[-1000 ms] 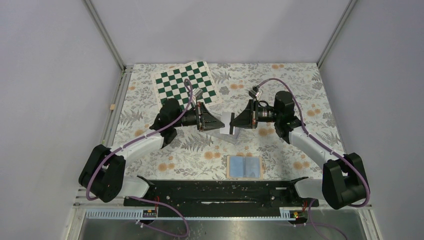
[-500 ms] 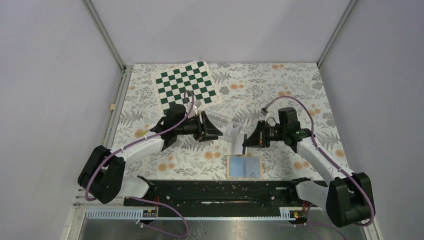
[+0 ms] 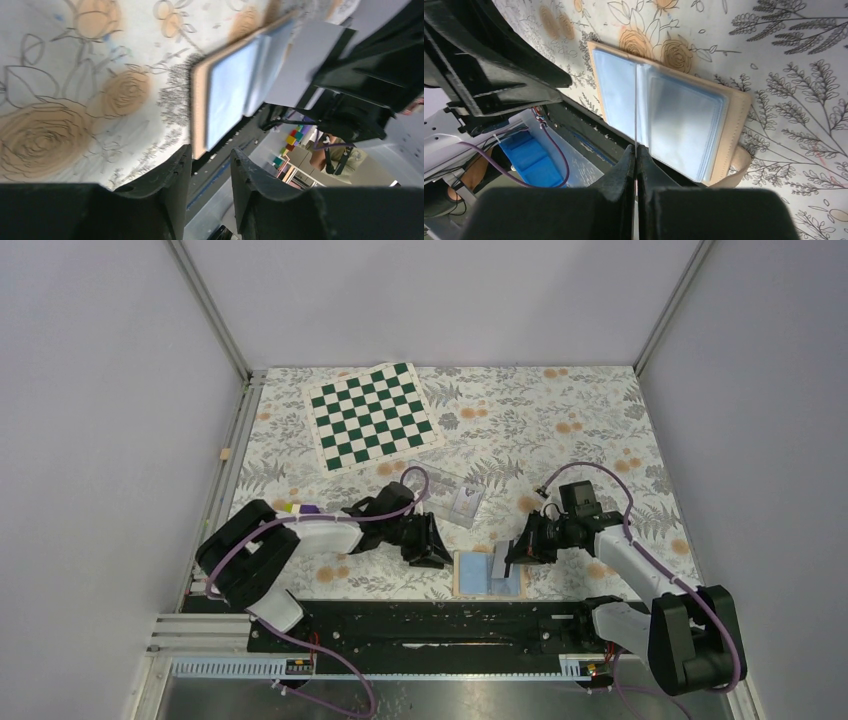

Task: Put the credit cards into the card holder
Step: Insert the credit card into the card holder.

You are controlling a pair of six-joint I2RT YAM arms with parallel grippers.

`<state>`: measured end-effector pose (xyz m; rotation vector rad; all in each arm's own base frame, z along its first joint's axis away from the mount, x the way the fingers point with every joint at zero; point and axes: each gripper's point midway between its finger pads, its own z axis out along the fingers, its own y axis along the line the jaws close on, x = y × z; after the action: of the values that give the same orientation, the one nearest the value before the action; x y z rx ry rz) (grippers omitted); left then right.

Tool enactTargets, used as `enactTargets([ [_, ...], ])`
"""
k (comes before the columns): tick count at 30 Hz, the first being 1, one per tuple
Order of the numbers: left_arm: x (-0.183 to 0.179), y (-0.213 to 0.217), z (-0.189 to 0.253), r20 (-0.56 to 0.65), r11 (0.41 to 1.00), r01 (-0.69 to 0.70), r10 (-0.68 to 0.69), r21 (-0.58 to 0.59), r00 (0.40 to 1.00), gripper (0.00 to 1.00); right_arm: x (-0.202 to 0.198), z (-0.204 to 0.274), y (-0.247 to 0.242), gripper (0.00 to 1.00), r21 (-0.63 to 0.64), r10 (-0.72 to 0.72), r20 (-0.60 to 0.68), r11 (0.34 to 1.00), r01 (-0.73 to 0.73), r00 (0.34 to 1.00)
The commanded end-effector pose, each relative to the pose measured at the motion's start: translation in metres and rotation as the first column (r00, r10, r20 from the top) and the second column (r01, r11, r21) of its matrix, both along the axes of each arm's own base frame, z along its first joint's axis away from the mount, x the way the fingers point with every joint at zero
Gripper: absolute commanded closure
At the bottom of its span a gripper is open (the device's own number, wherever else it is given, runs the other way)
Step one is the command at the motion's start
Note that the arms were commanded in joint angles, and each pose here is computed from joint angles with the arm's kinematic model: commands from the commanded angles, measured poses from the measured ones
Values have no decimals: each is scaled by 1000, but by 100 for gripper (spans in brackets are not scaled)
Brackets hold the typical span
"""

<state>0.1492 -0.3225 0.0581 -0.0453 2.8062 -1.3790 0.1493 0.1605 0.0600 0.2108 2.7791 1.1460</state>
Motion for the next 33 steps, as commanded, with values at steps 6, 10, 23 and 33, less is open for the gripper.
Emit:
enactTargets([
  [6, 7, -6, -29, 2, 998, -11, 10, 63, 1000, 71, 23, -7, 1, 100, -9, -25, 44, 1000, 25, 999],
  [10, 5, -3, -39, -9, 996, -5, 6, 92, 1000, 75, 23, -9, 6, 100, 29, -24, 44, 999, 22, 999],
  [23, 1, -2, -55, -41, 992, 6, 0, 125, 999, 85, 10, -27, 10, 100, 60, -20, -47, 998, 22, 999],
  [33, -1, -4, -57, -52, 992, 9, -2, 129, 999, 100, 8, -28, 15, 100, 106, -28, -57, 994, 34, 998],
])
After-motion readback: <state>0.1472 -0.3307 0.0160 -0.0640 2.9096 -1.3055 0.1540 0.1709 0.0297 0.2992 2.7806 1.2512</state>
